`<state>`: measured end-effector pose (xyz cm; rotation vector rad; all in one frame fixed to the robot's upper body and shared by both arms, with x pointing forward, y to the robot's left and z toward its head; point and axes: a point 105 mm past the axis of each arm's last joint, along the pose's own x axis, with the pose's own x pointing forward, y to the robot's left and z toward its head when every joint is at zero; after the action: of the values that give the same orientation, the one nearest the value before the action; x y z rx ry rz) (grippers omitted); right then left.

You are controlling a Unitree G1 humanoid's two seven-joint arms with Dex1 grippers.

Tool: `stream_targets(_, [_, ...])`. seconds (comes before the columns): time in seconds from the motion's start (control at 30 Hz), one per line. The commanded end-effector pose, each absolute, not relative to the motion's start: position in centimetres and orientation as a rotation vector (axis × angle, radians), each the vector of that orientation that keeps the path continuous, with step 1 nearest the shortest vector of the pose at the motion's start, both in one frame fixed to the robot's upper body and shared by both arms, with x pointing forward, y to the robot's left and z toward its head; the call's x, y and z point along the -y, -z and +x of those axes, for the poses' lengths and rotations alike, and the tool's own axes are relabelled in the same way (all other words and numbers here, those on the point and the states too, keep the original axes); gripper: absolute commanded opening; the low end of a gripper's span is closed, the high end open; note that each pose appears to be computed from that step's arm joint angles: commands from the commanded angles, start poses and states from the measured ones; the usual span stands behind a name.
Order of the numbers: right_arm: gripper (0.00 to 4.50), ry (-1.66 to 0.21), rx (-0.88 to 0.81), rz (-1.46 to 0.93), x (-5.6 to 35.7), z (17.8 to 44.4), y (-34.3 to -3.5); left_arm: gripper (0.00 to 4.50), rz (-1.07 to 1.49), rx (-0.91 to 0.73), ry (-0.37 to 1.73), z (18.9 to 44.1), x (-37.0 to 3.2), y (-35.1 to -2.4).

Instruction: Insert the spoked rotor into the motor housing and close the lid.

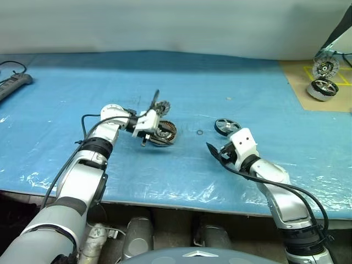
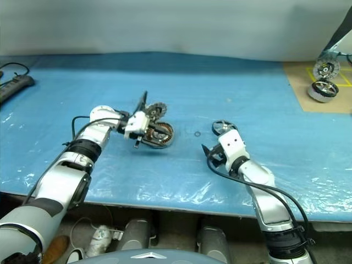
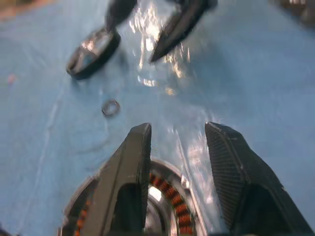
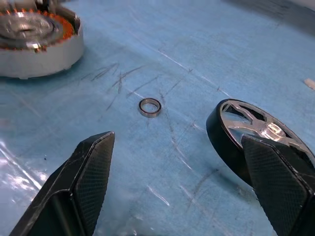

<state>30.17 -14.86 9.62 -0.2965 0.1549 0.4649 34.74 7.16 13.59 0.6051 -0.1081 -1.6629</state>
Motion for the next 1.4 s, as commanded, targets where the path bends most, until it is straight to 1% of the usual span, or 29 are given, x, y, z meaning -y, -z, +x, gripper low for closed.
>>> stream_targets(0.03, [4.35, -0.519, -0.05, -0.208, 14.0, 29.8, -12.9, 1.83, 0.448, 0.163, 1.696, 33.4, -7.6, -16.5])
stream_targets(0.13, [4.35, -0.559, -0.053, -0.201, 13.6, 29.6, -13.2, 1.83, 0.444, 0.114, 1.725, 32.1, -8.1, -16.4])
stream_targets(0.23, [4.35, -0.589, -0.067, -0.209, 13.3, 29.6, -13.0, 1.83, 0.502, 0.037, 1.737, 31.0, -9.2, -15.1])
stream_targets(0.3, [4.35, -0.634, -0.076, -0.212, 12.8, 29.6, -13.1, 1.83, 0.502, -0.031, 1.706, 30.8, -10.6, -14.0])
stream_targets(0.43, [4.35, -0.812, -0.071, -0.244, 10.5, 29.6, -14.2, 1.83, 0.494, -0.192, 1.632, 30.2, -14.1, -11.3])
stream_targets(0.47, [4.35, -0.875, -0.076, -0.29, 9.9, 29.5, -14.4, 1.83, 0.497, -0.217, 1.607, 30.2, -14.8, -10.7])
stream_targets(0.6, [4.35, -1.068, -0.113, -0.522, 8.5, 30.1, -14.5, 1.83, 0.456, -0.214, 1.51, 30.5, -16.0, -10.3])
stream_targets(0.7, [4.35, -1.208, -0.164, -0.743, 7.7, 30.5, -13.3, 1.83, 0.361, -0.164, 1.413, 31.1, -16.2, -11.0])
stream_targets(0.8, [4.35, -1.3, -0.148, -0.842, 5.8, 31.6, -13.1, 1.83, 0.239, -0.116, 1.281, 31.8, -16.5, -11.2])
stream_targets(0.93, [4.35, -1.376, -0.094, -0.999, 3.6, 32.7, -12.6, 1.83, 0.1, -0.14, 1.217, 30.9, -16.5, -10.6])
stream_targets(1.07, [4.35, -1.479, -0.005, -1.078, -0.1, 33.0, -13.3, 1.83, 0.092, -0.226, 1.197, 29.0, -17.3, -8.7])
stream_targets(1.2, [4.35, -1.522, 0.057, -1.131, -2.9, 33.7, -13.5, 1.83, 0.101, -0.243, 1.161, 28.5, -17.6, -8.0])
stream_targets(1.3, [4.35, -1.497, 0.08, -1.216, -3.7, 34.9, -13.0, 1.83, 0.101, -0.226, 1.157, 28.2, -17.0, -8.5])
stream_targets(1.4, [4.35, -1.482, 0.056, -1.215, -3.8, 35.9, -12.4, 1.83, 0.107, -0.216, 1.153, 27.8, -16.3, -8.8])
